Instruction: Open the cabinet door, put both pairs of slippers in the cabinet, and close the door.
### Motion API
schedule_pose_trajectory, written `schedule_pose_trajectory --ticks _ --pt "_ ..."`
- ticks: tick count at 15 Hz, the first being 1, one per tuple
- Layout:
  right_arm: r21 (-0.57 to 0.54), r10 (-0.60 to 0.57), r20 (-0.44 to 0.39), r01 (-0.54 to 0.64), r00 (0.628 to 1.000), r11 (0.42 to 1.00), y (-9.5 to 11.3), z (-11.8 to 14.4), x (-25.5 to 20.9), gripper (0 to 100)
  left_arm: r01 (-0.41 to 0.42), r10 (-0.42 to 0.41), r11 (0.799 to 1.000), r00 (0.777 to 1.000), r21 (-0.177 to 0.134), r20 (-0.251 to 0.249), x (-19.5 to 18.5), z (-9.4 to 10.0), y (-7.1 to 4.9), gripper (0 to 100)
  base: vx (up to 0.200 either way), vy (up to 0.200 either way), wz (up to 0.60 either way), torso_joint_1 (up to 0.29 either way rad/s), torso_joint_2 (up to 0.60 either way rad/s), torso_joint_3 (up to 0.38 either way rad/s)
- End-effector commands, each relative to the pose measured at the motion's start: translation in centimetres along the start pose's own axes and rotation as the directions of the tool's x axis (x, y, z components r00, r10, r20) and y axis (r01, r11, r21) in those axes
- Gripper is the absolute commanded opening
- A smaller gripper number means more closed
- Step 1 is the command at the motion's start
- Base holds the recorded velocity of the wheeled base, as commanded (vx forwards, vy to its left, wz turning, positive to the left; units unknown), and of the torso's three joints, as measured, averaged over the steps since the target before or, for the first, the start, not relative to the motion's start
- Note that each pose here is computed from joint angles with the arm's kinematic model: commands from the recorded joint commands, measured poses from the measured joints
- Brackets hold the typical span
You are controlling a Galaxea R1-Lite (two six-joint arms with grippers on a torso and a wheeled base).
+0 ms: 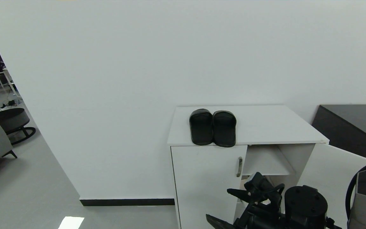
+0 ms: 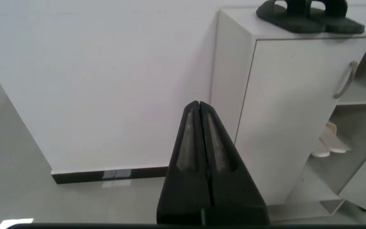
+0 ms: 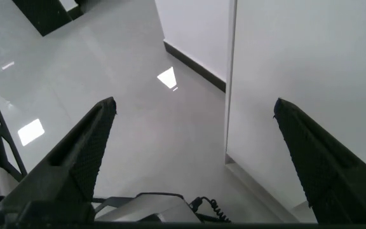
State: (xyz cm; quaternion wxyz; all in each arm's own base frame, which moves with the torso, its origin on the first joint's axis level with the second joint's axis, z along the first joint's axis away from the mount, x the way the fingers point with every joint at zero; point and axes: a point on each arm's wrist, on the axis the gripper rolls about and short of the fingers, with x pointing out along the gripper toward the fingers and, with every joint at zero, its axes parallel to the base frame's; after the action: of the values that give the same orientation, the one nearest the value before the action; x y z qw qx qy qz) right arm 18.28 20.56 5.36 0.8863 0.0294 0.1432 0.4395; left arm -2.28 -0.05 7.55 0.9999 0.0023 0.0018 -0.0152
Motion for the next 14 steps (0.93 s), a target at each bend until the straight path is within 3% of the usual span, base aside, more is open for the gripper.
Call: schedule_pose_trajectory --ticks 1,5,8,10,11,12,14 --pt "0.001 0.002 0.004 -0.002 1.0 1.0 0.0 0.1 0.0 100 0.0 0.0 1.0 1.0 0.0 -0.001 0.0 0.0 0.0 0 0.0 0.0 0.0 0.276 -0.59 -0.315" --pt "-0.007 0.013 -0.004 -0.013 1.0 1.0 0.3 -0.1 -0.2 100 0.0 0.0 1.0 1.0 0.0 0.001 0.0 0.0 0.0 0 0.0 0.0 0.0 0.264 -0.56 -0.293" --pt "-0.087 0.051 -0.015 -0.053 0.999 0.995 1.7 -0.1 -1.0 100 -0.001 0.001 1.0 1.0 -0.002 0.001 0.0 0.0 0.0 0 0.0 0.0 0.0 0.199 -0.4 -0.204" --pt "-0.097 0.024 0.083 -0.016 0.996 0.995 1.8 1.9 -1.0 100 -0.001 0.001 1.0 1.0 -0.002 -0.001 0.0 0.0 0.0 0 0.0 0.0 0.0 0.076 -0.16 -0.073" --pt "-0.07 -0.12 0.128 0.13 0.984 0.989 1.3 4.4 0.5 100 -0.001 0.001 1.0 1.0 0.0 -0.001 0.0 0.0 0.0 0 0.0 0.0 0.0 0.0 0.0 0.0" --pt "-0.042 -0.296 0.076 0.3 0.952 0.953 1.2 6.5 1.6 100 -0.003 0.003 1.0 1.0 0.0 0.001 0.0 0.0 0.0 0 0.0 0.0 0.0 0.0 0.0 0.0" --pt "0.093 -0.469 -0.02 0.468 0.883 0.879 3.2 10.7 3.0 100 -0.001 0.001 1.0 1.0 0.0 -0.001 0.0 0.0 0.0 0 0.0 0.0 0.0 0.0 0.0 0.0"
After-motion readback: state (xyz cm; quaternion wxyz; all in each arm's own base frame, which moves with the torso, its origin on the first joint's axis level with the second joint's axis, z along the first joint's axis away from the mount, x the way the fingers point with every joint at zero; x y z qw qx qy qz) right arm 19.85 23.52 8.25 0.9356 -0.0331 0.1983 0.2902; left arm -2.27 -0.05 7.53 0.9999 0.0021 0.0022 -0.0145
